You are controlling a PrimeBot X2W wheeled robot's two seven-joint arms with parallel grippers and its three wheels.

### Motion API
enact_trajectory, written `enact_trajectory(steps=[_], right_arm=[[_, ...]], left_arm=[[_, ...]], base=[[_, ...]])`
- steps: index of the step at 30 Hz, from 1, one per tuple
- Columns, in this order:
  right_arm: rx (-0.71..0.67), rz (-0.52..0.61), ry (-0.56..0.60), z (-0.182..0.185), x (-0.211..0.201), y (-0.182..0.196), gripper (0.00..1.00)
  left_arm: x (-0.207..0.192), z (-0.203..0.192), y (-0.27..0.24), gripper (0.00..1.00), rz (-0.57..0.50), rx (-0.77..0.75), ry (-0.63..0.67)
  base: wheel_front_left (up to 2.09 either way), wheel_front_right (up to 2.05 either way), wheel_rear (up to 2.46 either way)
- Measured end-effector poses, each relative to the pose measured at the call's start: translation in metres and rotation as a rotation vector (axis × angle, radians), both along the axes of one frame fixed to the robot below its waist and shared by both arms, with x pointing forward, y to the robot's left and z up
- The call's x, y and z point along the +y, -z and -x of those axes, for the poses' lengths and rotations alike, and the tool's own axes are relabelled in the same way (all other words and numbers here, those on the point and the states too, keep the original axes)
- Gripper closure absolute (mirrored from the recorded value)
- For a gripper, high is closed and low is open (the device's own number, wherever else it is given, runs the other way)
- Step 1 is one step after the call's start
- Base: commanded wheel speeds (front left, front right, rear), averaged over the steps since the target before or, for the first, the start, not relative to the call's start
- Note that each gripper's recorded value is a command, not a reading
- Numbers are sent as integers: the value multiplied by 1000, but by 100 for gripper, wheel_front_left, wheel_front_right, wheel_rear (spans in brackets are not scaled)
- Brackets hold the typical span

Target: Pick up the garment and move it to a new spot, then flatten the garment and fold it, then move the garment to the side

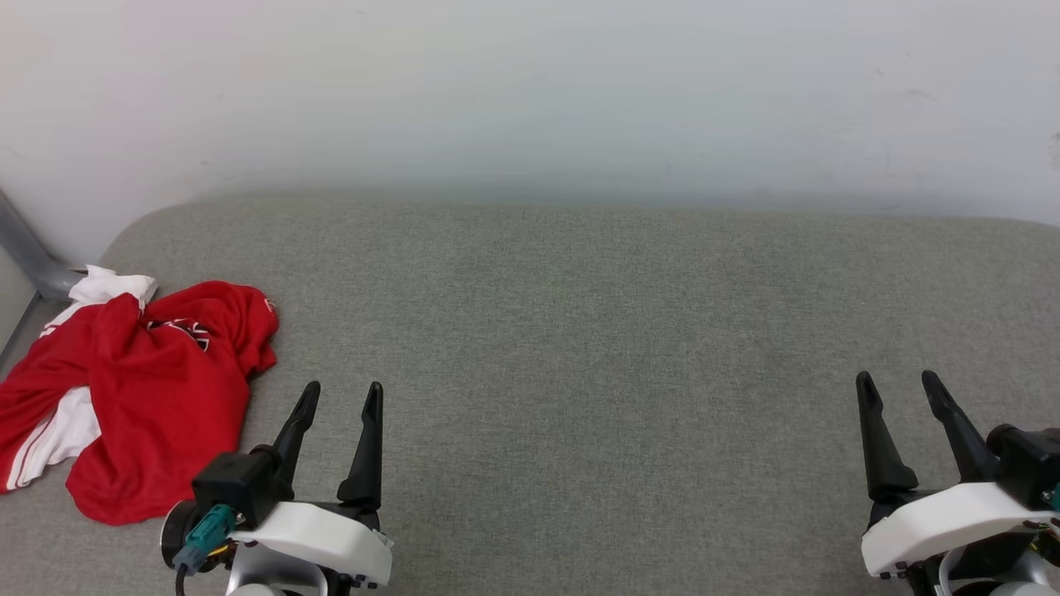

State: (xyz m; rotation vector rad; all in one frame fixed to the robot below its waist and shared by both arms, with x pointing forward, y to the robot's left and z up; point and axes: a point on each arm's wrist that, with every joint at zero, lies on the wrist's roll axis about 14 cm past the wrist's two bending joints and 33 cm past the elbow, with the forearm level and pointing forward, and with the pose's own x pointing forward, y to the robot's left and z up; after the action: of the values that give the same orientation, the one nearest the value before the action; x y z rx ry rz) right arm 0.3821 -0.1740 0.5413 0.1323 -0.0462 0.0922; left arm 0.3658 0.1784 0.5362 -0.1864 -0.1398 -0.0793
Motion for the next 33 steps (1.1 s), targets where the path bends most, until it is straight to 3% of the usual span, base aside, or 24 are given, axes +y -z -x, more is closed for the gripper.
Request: enact_trajectory(steps=[23, 33], right_arm=[[-3, 115, -5, 1, 3, 3, 0], [-11, 117, -46, -8, 18, 5, 0]], left_arm=[[-5, 2, 4, 0, -95, -15, 10], [16, 8, -1, 0, -102, -34, -55]], base=[[0, 0, 0], [0, 0, 0]])
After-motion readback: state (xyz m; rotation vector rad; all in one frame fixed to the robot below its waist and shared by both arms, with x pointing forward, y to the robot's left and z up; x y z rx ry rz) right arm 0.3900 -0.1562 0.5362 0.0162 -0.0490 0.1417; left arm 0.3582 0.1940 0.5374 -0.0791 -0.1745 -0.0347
